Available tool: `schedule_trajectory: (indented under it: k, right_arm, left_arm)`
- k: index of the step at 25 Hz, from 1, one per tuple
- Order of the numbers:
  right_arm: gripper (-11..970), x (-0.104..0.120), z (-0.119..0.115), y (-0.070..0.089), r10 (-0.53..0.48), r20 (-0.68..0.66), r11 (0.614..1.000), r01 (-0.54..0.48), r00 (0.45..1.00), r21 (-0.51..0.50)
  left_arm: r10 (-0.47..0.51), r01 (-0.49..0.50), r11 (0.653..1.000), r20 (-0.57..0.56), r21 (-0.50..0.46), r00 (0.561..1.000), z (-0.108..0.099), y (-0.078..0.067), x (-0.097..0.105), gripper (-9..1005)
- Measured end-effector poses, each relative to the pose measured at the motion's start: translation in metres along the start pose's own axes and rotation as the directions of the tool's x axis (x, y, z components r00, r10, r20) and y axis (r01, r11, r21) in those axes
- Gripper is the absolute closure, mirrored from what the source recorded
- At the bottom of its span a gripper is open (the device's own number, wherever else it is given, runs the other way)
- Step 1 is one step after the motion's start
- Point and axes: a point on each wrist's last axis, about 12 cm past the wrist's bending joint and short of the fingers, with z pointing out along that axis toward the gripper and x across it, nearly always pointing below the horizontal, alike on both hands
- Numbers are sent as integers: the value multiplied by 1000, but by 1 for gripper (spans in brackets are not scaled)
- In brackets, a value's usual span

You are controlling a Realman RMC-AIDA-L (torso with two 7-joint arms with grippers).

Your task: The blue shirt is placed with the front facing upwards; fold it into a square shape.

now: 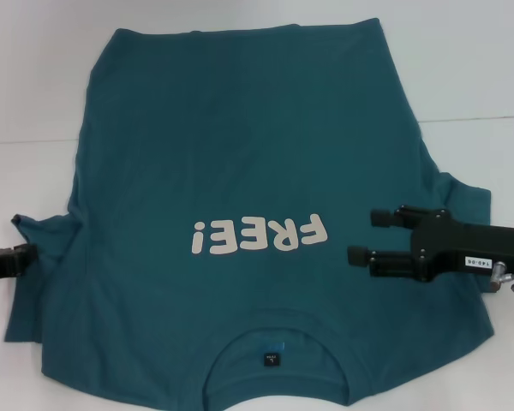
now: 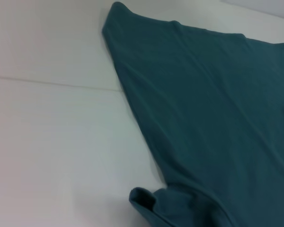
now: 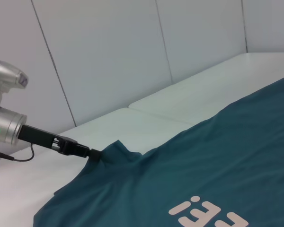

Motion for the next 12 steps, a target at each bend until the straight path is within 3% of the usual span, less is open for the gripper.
schedule_trajectory:
  k: [12]
  right_arm:
    - [45,-4,-3,-2,1,21,1000,-1,1000,11]
  left_arm:
    - [86,-88,995,-33,-51,996,-14,9,-24,965]
